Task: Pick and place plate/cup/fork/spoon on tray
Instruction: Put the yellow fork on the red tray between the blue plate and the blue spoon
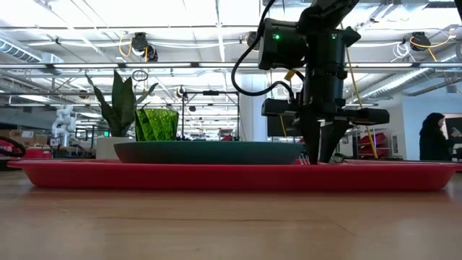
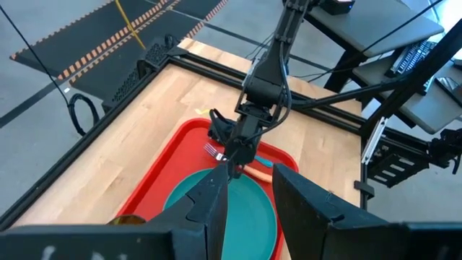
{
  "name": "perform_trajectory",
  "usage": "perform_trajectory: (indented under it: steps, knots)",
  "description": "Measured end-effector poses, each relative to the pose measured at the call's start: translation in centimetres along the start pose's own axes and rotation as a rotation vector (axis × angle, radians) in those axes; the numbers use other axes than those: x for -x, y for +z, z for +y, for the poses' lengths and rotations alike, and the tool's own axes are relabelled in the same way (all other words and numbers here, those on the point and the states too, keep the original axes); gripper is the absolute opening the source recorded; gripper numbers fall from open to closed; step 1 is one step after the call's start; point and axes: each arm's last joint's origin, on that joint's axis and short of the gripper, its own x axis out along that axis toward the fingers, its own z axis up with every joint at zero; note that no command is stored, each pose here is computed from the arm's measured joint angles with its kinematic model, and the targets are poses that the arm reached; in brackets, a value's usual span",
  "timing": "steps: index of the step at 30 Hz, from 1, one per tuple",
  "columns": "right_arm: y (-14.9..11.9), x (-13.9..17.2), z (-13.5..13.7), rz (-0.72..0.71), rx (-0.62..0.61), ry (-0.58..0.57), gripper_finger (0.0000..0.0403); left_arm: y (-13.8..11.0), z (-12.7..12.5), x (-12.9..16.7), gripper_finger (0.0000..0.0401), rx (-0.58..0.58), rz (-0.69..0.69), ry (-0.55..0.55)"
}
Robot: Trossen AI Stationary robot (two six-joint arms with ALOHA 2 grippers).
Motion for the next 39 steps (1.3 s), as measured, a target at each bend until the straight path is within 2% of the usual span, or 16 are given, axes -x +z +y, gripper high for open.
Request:
perform_trajectory:
  steps: [22, 39]
  knots:
    - [-0.01, 0.02, 0.05, 0.000, -0.007, 0.004, 0.0030, 0.00, 0.00, 0.00, 0.0113, 0.011, 0.000, 0.000]
    - [-0.03, 0.03, 0.06, 0.000, 0.012, 0.004, 0.0086, 0.00, 0.00, 0.00, 0.0113, 0.011, 0.001, -0.001]
